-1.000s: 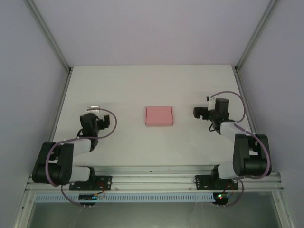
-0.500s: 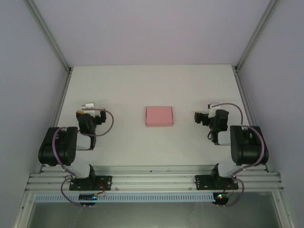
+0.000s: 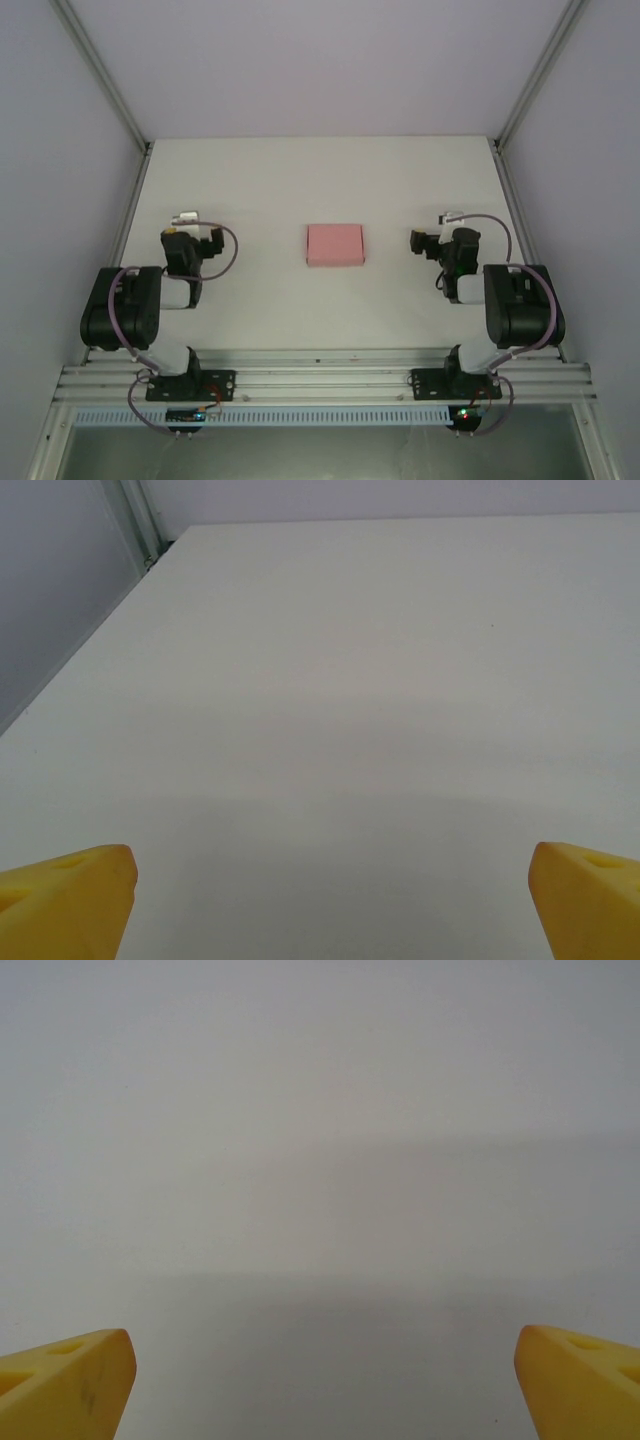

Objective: Assemble paper box

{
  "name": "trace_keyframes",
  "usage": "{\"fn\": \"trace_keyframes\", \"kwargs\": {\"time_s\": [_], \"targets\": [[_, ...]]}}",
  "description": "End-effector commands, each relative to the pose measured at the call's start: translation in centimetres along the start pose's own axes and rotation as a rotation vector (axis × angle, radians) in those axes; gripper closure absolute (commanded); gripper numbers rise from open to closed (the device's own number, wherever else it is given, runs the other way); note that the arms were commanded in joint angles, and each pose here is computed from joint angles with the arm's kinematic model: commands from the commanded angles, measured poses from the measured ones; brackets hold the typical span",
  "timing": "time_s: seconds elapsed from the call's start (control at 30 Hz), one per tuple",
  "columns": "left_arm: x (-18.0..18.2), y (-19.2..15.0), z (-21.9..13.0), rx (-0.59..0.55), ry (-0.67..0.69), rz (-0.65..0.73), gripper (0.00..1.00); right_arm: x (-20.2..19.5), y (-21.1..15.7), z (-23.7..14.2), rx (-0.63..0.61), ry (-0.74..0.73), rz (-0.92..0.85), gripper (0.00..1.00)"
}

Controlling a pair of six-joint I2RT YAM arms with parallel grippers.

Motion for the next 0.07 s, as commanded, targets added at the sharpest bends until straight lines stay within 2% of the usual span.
{"fn": "trace_keyframes", "kwargs": {"time_s": [0.0,0.03], "targets": [[0.12,0.74,0.1,-0.023,-0.008,-0.017,0.01,0.1,0.91,0.13,-0.036,-0.008,0.012,0.01],[0.12,0.77,0.1,-0.023,-0.007,-0.017,0.0,0.12,0.88,0.12,-0.035,-0.007,0.012,0.01]]}}
Point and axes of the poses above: each hand's point on the last joint's axis, 136 mm out from that joint toward the fingers, its own z axis out along the fingers, its own x axis along the line the jaws close on, y = z × x, the point moved 8 cm from there along -z, back along the fingers, and after that the axes turned 6 degrees about z, right-handed, at the moved point
